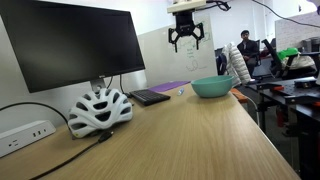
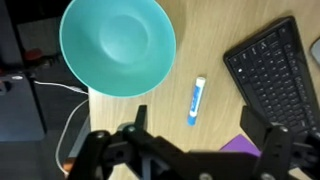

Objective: Put the marker in the bowl

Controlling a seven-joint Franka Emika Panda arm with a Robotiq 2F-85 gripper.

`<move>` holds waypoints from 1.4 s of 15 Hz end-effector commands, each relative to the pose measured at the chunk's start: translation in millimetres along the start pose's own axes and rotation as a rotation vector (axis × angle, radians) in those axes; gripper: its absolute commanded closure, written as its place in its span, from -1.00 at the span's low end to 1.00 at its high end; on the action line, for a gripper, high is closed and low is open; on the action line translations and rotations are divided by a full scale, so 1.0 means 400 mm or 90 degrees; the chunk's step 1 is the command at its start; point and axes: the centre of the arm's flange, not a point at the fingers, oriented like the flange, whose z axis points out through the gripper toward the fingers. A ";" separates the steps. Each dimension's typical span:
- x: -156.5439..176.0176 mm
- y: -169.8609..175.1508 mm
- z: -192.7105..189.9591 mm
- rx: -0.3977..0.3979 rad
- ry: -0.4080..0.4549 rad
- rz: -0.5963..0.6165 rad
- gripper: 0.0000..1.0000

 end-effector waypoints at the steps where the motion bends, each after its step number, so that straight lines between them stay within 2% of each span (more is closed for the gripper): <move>1: 0.034 -0.036 0.022 -0.017 -0.015 0.010 -1.00; 4: 0.132 -0.092 0.089 -0.059 -0.043 0.035 -1.00; 8: 0.266 -0.182 0.245 -0.100 -0.100 0.030 -1.00; 9: 0.281 -0.200 0.289 -0.100 -0.089 0.032 -1.00; 15: 0.276 -0.269 0.471 -0.120 -0.071 0.030 -1.00; 17: 0.271 -0.267 0.493 -0.116 -0.072 0.037 -1.00; 19: 0.269 -0.258 0.493 -0.111 -0.077 0.041 -0.81; 21: 0.264 -0.247 0.487 -0.106 -0.075 0.040 -0.74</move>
